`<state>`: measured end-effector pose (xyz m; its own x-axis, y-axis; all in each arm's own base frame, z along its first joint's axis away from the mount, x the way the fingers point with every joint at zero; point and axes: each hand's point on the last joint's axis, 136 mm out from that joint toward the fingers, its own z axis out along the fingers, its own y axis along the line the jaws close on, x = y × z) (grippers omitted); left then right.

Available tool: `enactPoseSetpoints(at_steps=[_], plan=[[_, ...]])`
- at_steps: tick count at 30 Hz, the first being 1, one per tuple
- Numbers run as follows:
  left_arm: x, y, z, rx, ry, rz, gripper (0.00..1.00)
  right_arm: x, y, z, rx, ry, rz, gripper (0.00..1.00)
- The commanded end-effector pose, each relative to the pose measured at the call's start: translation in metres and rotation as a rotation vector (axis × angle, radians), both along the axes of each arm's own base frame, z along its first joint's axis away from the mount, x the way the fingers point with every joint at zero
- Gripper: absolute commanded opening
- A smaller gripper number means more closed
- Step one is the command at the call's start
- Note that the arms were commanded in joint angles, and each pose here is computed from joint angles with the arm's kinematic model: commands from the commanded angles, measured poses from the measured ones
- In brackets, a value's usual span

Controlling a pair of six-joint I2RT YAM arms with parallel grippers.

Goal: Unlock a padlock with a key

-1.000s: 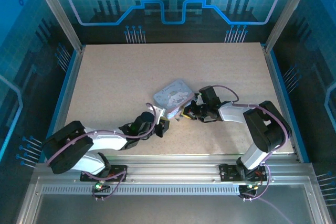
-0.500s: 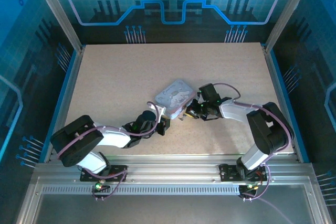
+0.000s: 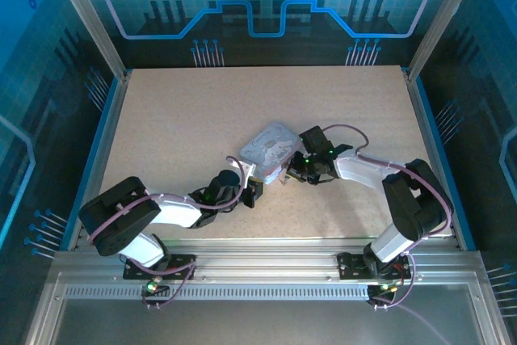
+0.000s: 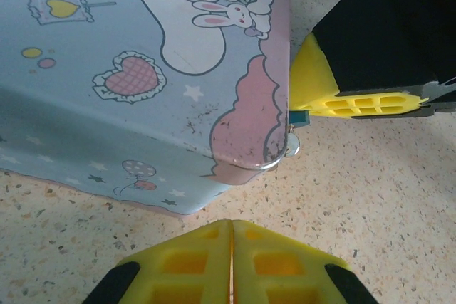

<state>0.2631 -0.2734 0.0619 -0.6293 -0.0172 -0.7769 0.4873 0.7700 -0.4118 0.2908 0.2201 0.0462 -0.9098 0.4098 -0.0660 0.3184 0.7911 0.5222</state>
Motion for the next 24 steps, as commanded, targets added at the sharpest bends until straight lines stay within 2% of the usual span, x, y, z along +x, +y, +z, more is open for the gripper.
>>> enactPoseSetpoints(at_steps=[1,13,24], plan=[[-0.001,0.002,0.006,-0.026,-0.016,-0.003,0.08,0.007,0.001,0.009,-0.024,-0.012,-0.053,0.00],[-0.003,0.009,0.009,-0.009,-0.031,0.002,0.08,0.015,0.000,0.017,-0.007,-0.044,-0.147,0.00],[-0.007,0.018,0.013,0.006,-0.043,0.013,0.08,0.017,0.002,0.010,-0.028,-0.018,-0.152,0.00]])
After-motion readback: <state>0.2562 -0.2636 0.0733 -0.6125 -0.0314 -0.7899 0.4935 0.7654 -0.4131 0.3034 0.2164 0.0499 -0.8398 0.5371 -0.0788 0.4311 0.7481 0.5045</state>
